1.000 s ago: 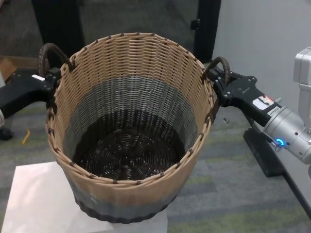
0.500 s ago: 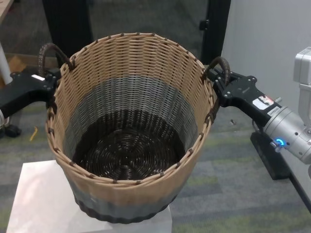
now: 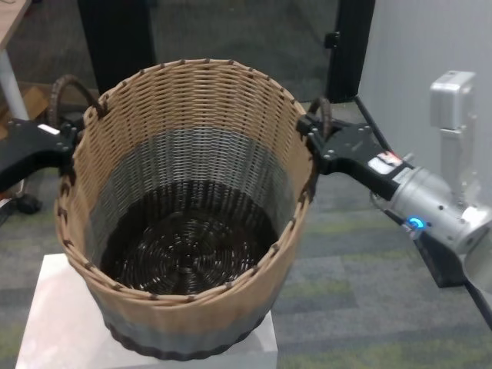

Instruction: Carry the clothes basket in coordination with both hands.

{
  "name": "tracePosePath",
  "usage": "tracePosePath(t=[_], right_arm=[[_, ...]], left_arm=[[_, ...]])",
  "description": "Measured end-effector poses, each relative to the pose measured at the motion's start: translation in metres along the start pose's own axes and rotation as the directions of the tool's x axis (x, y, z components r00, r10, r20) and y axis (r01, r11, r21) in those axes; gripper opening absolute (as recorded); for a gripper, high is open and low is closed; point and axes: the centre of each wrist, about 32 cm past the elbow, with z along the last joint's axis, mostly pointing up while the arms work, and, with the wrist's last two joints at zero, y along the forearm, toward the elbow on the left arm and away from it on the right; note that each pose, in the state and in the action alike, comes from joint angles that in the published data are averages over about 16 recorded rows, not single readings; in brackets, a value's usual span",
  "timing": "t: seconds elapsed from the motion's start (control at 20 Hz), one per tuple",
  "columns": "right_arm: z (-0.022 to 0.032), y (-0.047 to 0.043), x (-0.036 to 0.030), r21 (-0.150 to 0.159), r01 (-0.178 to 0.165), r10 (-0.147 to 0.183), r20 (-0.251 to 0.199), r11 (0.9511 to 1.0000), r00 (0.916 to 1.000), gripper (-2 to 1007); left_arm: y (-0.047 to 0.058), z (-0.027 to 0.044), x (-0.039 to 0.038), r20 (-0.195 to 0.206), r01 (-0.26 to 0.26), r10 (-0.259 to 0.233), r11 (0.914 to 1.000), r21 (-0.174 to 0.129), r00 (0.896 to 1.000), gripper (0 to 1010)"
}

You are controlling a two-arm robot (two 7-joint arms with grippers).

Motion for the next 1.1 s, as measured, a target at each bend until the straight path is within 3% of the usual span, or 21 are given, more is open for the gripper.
tracePosePath(t=[0.25,0.6,1.1], right_arm=[[-0.0051,0.0194,-0.0033,-0.028,-0.046,0.046,-0.001,0.9986,0.9990,93],[-0.0127,0.0488,-0.0071,-0.066,-0.100,0.101,0.016,0.9928,0.9947,93],[-0.0201,0.0827,-0.0087,-0.111,-0.137,0.144,0.062,0.9844,0.9876,93]], left_arm=[[0.002,-0.0100,0.0094,0.026,-0.029,0.028,0.9995,0.015,0.999,0],[-0.001,-0.0226,0.0244,0.050,-0.064,0.062,0.9970,0.042,0.997,0],[-0.012,-0.0369,0.0405,0.045,-0.064,0.061,0.9948,0.079,0.997,0]])
